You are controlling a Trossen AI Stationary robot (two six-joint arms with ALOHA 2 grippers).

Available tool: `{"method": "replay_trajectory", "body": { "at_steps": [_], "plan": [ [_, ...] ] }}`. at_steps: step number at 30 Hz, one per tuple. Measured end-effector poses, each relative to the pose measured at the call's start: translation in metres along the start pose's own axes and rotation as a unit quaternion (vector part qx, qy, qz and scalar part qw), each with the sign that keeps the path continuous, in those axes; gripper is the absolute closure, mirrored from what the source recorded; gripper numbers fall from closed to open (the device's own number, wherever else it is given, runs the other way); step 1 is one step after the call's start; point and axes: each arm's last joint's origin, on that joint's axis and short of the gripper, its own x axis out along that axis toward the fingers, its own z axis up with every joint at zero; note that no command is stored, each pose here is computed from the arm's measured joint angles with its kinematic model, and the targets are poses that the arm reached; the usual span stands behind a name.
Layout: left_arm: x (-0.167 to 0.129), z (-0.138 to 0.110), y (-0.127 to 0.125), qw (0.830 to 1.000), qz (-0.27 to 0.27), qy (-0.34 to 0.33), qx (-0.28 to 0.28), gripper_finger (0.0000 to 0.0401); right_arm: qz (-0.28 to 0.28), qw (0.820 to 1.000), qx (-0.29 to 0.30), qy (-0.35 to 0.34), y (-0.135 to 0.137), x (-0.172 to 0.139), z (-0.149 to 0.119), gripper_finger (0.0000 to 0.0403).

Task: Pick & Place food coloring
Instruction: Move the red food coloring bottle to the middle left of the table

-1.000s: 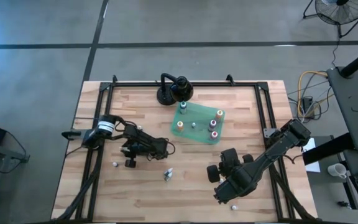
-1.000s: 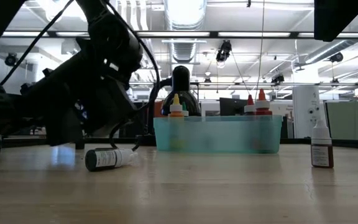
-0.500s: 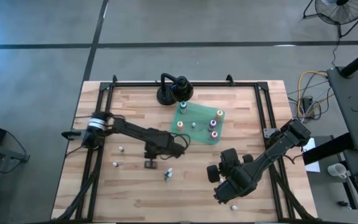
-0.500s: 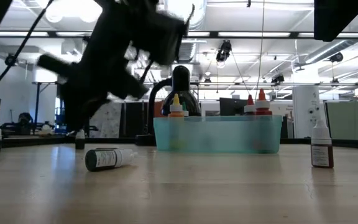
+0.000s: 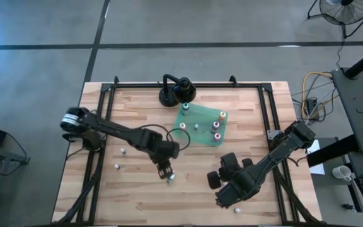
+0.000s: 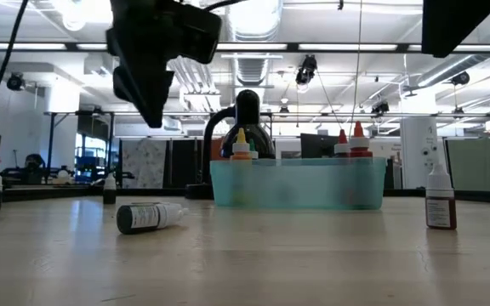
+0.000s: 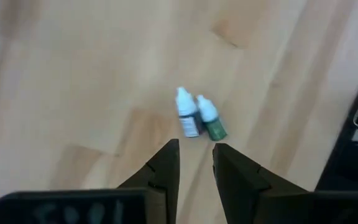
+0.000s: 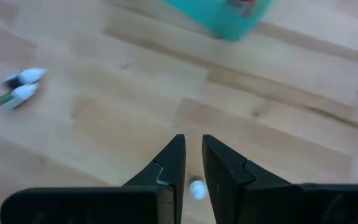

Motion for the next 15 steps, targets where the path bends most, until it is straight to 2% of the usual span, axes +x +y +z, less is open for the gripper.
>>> {"method": "replay_trajectory", "body": {
  "at_steps": [2,6,10,15],
  "plan": [
    [0.007,-0.007,-0.002,1.000,-0.003,0.001,-0.004,0.0330,0.018,1.000,-0.006,0.006,0.004,0.000,-0.002,0.0354],
    [0.022,-0.012,-0.001,0.999,0.008,-0.005,-0.052,0.0330,0.024,1.000,0.005,0.009,0.005,0.002,-0.003,0.0353],
    [0.033,-0.012,-0.002,0.998,0.033,-0.047,-0.040,0.0330,0.022,0.999,0.036,0.009,0.004,0.003,-0.003,0.0354],
    [0.034,-0.008,-0.012,0.992,0.024,-0.110,-0.049,0.0338,0.034,0.997,0.056,0.030,0.008,0.003,-0.005,0.0353]
  ]
}}
